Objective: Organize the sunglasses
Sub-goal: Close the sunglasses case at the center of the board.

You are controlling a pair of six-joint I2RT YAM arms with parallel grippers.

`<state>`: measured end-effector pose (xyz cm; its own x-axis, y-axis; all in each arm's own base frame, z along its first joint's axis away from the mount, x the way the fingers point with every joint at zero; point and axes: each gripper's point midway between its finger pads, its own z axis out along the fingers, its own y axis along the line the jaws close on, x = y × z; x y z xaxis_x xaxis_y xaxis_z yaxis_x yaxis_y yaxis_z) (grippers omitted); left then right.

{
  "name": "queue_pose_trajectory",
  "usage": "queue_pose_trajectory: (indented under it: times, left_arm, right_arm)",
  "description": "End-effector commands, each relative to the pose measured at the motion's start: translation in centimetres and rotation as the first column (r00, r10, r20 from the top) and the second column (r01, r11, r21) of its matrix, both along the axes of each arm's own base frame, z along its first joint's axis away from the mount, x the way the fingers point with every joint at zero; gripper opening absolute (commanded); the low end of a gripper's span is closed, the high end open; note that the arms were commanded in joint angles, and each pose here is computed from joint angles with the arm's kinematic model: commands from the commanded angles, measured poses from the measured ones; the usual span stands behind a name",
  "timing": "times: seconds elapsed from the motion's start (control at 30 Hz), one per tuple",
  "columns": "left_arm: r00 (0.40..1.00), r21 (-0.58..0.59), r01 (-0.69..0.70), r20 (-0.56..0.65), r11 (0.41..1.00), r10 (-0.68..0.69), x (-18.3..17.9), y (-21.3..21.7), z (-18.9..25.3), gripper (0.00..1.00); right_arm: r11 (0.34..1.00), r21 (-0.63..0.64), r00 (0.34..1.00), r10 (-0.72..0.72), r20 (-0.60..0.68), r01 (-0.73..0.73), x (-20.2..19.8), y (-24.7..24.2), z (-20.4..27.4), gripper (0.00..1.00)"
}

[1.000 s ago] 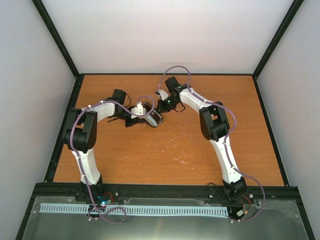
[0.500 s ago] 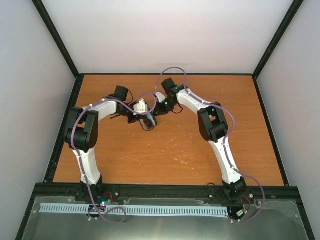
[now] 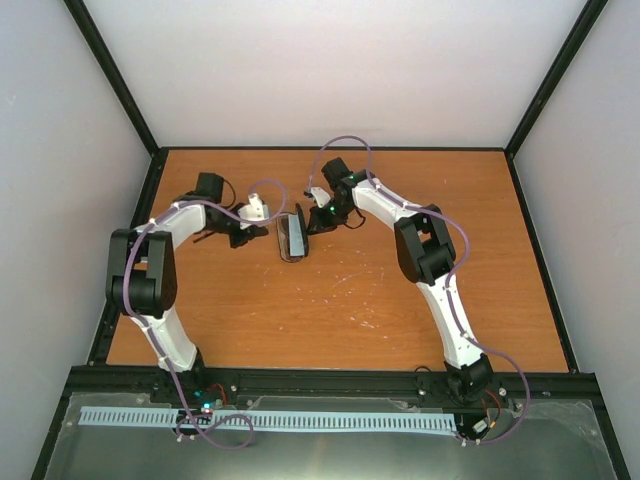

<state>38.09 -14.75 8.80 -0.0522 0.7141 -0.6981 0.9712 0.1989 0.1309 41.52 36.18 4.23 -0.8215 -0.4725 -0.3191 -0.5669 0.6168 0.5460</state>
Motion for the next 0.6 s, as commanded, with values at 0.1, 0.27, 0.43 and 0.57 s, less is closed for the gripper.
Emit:
queue_pose_trajectory:
  times: [0.1, 0.27, 0.43, 0.57]
  left_arm:
    - [0.997, 0.051, -0.025, -0.073, 0.998, 0.029, -0.5, 1.7, -2.7, 0.01]
    - [0.989, 0.083, -0.02, -0.145, 0.996, 0.032, 1.1, 0.8, -4.6, 0.01]
    - [0.982, 0.123, -0.007, -0.184, 0.992, 0.03, 1.8, 0.1, -6.0, 0.01]
    - [0.981, 0.106, 0.006, -0.193, 0.994, 0.015, 2.1, -1.1, -6.1, 0.01]
  right_arm:
    - [0.999, -0.038, 1.0, -0.001, 0.019, 0.002, 0.6, -0.4, -0.1, 0.03]
    - [0.998, -0.06, 0.999, -0.013, 0.046, 0.015, 1.1, -0.9, 0.7, 0.03]
    - [0.998, -0.066, 0.998, -0.02, 0.064, 0.025, 1.5, -1.0, 1.5, 0.03]
    - [0.997, -0.08, 0.998, -0.018, 0.057, 0.022, 1.4, -1.3, 1.6, 0.03]
